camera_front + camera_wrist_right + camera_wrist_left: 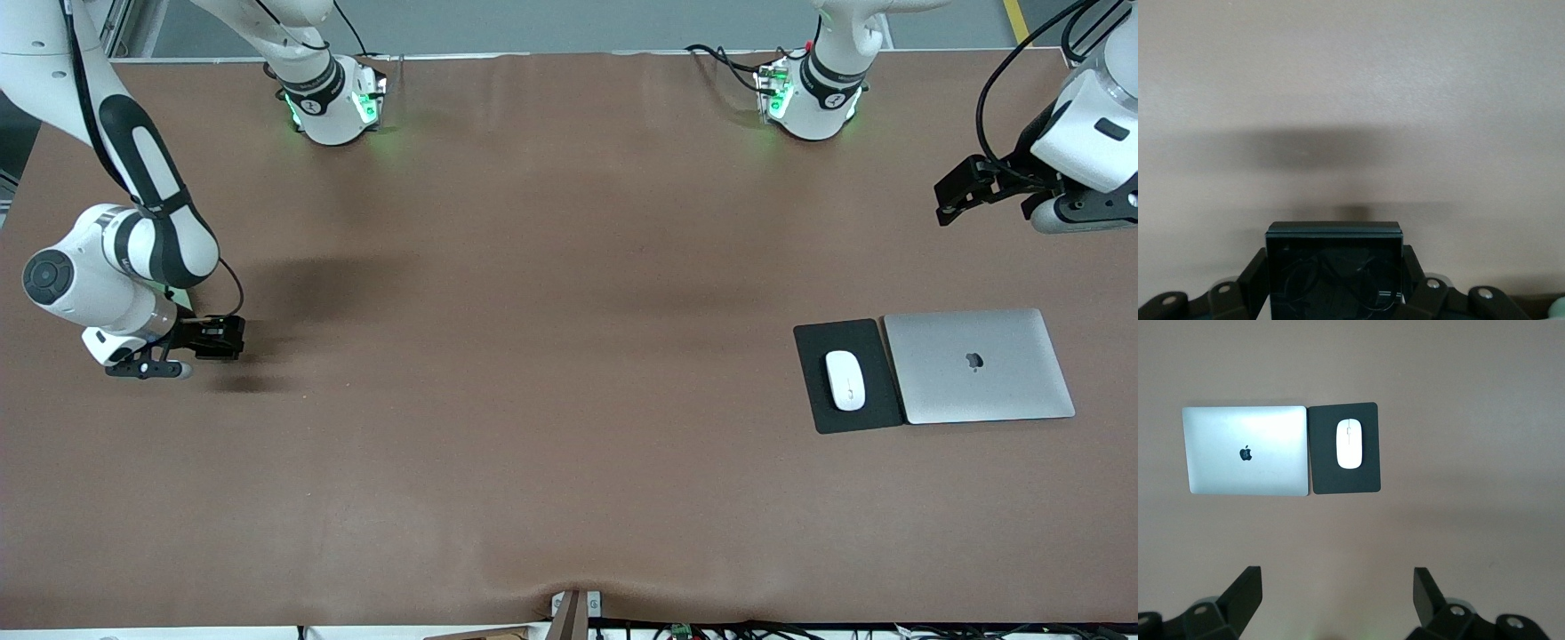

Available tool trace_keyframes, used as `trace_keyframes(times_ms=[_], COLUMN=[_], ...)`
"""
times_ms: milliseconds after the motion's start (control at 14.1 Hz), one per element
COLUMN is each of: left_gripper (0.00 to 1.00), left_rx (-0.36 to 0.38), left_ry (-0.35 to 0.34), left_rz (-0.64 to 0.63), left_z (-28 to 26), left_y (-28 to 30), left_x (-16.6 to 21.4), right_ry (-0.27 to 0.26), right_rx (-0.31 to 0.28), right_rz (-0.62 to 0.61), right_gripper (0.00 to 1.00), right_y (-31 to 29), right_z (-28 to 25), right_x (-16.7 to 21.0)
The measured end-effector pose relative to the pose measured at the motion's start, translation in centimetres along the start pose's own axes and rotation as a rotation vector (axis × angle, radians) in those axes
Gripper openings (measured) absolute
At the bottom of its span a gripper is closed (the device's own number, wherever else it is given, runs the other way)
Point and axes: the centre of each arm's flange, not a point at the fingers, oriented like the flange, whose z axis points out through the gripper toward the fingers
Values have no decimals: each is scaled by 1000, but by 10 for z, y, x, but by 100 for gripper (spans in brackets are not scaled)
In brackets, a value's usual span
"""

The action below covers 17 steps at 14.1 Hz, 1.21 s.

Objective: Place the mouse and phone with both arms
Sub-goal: 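Carry the phone toward the plush toy while the left gripper withdraws, then lower the phone beside the plush toy and open the right gripper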

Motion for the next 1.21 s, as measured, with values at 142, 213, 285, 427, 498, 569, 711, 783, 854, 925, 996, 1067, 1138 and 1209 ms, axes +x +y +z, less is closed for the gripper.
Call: trace_keyframes(times_ms=[142,213,285,427,498,569,711,783,854,925,996,1067,1138,1209], left_gripper=[100,100,100,100,100,100,100,100,100,100,100,100,100,100], left_rx=[3,3,4,5,6,6,6,6,6,6,7,7,6,6], left_ry=[-16,-19,-22,-25,-26,-26,-26,-25,-26,-27,-29,-30,-31,-32], left_rz=[3,3,3,3,3,3,1,0,-1,-2,1,10,24,32], left_z=[4,5,6,7,7,7,7,7,7,6,6,6,6,6], left_y=[1,2,2,1,1,1,0,0,-1,-1,-2,-3,-4,-6], left_x=[-2,-2,-3,-4,-5,-5,-5,-5,-5,-5,-6,-6,-6,-6], right_ry=[-5,-10,-16,-8,-5,-5,-8,-8,-8,-6,-2,6,19,28], right_rx=[2,3,5,2,2,2,3,3,3,3,4,5,4,3], right_rz=[-1,-2,-2,2,5,10,18,19,18,15,10,2,-4,-4], right_gripper=[80,80,80,80,80,80,80,80,84,94,100,100,100,100], right_y=[-1,-2,-2,1,2,5,10,11,12,11,9,3,-7,-21], right_z=[2,6,10,22,29,34,39,38,38,38,36,33,27,18], right_x=[-1,-1,-2,-2,-3,-3,-5,-6,-6,-5,-3,1,7,15])
